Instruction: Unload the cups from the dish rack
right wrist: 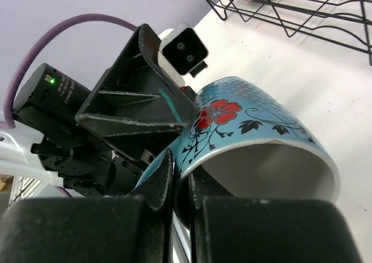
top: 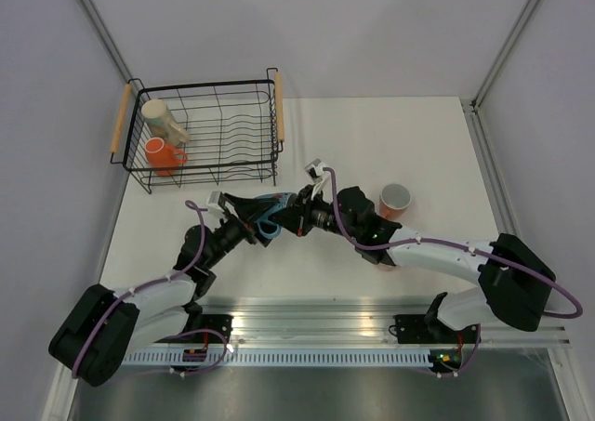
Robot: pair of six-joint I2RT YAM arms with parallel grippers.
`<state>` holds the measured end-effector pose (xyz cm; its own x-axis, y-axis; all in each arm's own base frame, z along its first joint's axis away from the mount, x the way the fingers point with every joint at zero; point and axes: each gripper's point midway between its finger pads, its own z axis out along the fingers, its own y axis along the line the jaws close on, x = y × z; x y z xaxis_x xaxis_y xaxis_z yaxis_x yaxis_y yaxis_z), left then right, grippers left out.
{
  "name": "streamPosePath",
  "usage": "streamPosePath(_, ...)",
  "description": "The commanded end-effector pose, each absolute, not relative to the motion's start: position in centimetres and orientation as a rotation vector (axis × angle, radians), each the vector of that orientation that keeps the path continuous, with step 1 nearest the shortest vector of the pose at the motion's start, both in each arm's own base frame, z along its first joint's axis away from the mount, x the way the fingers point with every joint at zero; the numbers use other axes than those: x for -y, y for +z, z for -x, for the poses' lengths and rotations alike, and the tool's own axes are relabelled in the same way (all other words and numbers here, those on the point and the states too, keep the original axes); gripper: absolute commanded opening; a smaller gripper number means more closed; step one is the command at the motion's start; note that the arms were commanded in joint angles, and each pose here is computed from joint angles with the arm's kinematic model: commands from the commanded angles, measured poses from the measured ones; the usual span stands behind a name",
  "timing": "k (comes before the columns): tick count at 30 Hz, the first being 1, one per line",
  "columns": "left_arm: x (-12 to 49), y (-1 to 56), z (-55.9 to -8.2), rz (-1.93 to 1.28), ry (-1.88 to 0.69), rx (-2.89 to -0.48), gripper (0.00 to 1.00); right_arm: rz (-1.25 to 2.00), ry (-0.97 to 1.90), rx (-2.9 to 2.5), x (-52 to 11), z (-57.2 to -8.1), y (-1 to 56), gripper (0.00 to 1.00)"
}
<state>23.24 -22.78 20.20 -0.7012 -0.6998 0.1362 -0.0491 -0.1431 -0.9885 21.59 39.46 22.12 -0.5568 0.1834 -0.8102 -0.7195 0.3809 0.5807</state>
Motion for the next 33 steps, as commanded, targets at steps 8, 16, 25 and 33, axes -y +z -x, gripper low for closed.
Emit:
streamPosePath(8,20.3,19.7,-24.5,0.734,-1.597,-1.687,1.0,0.537,1.147,-1.688,-35.8,-20.9,27.5,0.01)
streamPosePath(16,18.4,20.0,-27.0,0.455,-1.071,-1.879,1.0,0.75,0.729,-2.272,-29.9,-18.3,18.4,0.01)
streamPosePath(25,17.4,21.9,-29.4,0.279,-0.806,-1.944,1.0,0.779,0.462,-2.596,-25.4,-14.9,11.6,0.01)
streamPosePath(33,16.2,22.5,-30.1,0.265,-0.712,-1.921,1.0,0.764,0.18,-2.662,-22.9,-16.2,8.7,0.01)
